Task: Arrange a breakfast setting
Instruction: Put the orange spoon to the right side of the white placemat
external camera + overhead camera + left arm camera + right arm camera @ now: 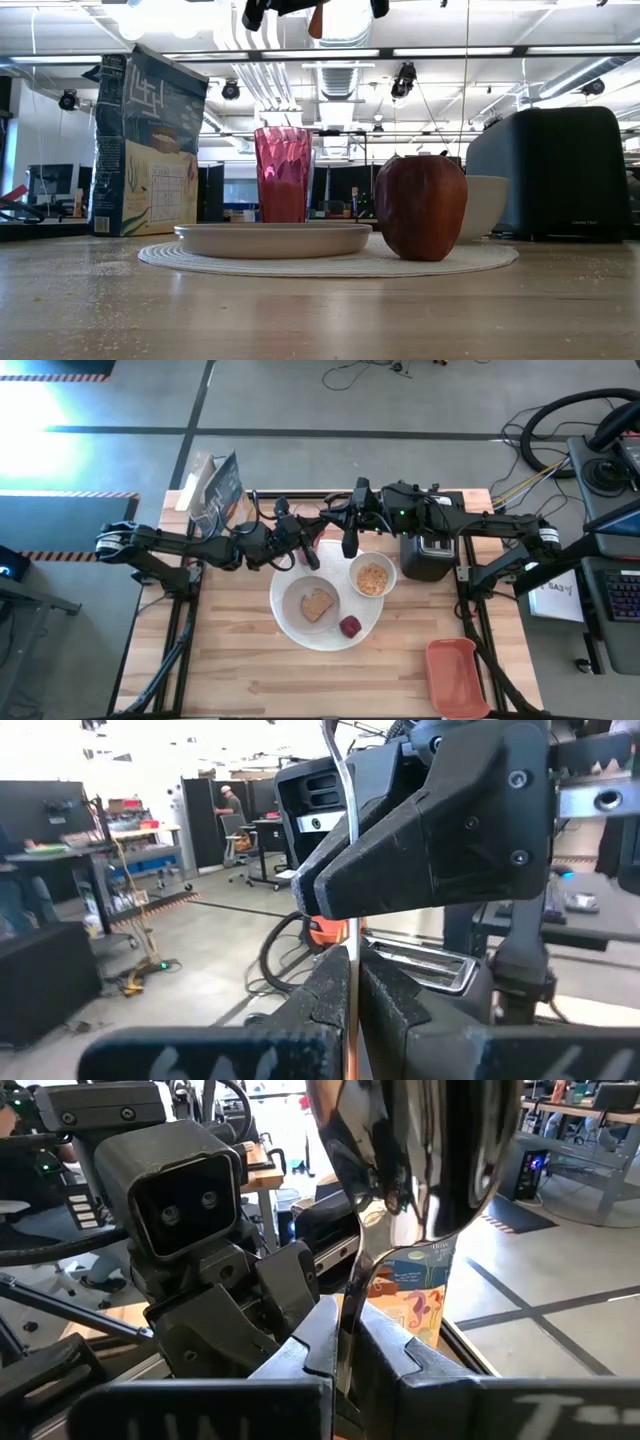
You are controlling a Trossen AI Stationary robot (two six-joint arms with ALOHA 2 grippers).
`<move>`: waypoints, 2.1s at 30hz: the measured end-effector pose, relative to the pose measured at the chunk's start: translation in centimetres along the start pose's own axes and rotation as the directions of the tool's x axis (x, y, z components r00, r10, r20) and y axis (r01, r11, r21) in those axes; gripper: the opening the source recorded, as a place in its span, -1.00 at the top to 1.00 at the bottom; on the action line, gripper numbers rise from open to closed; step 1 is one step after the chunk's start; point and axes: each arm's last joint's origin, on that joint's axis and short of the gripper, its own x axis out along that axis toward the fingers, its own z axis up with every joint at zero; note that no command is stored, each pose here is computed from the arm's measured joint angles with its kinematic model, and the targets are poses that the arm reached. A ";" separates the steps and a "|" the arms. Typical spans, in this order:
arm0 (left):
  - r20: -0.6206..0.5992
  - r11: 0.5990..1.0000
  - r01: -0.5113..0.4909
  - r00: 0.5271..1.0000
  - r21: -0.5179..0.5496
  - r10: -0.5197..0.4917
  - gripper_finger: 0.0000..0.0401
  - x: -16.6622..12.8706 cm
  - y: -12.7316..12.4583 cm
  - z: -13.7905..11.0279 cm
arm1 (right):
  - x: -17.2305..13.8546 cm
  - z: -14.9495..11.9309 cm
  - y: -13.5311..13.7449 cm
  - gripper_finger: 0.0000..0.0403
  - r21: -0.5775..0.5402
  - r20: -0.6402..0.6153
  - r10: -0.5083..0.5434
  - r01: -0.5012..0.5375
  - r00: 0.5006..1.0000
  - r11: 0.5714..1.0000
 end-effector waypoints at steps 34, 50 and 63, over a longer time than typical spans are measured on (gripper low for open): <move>-0.117 0.999 0.031 0.993 -0.014 -0.033 0.12 -1.2 0.3 -0.1 | -2.4 -0.7 -2.5 0.96 0.041 -0.187 -0.216 0.227 0.958 0.973; -0.243 0.999 0.039 0.969 0.027 -0.031 0.12 -1.8 0.5 -1.1 | -4.3 -5.0 -1.1 0.96 0.419 -0.634 -0.007 0.352 0.773 0.837; -0.288 0.995 -0.012 0.957 0.095 0.039 0.12 -2.5 1.2 -0.9 | -5.5 -7.4 3.3 0.96 0.490 -0.747 0.042 0.506 0.664 0.710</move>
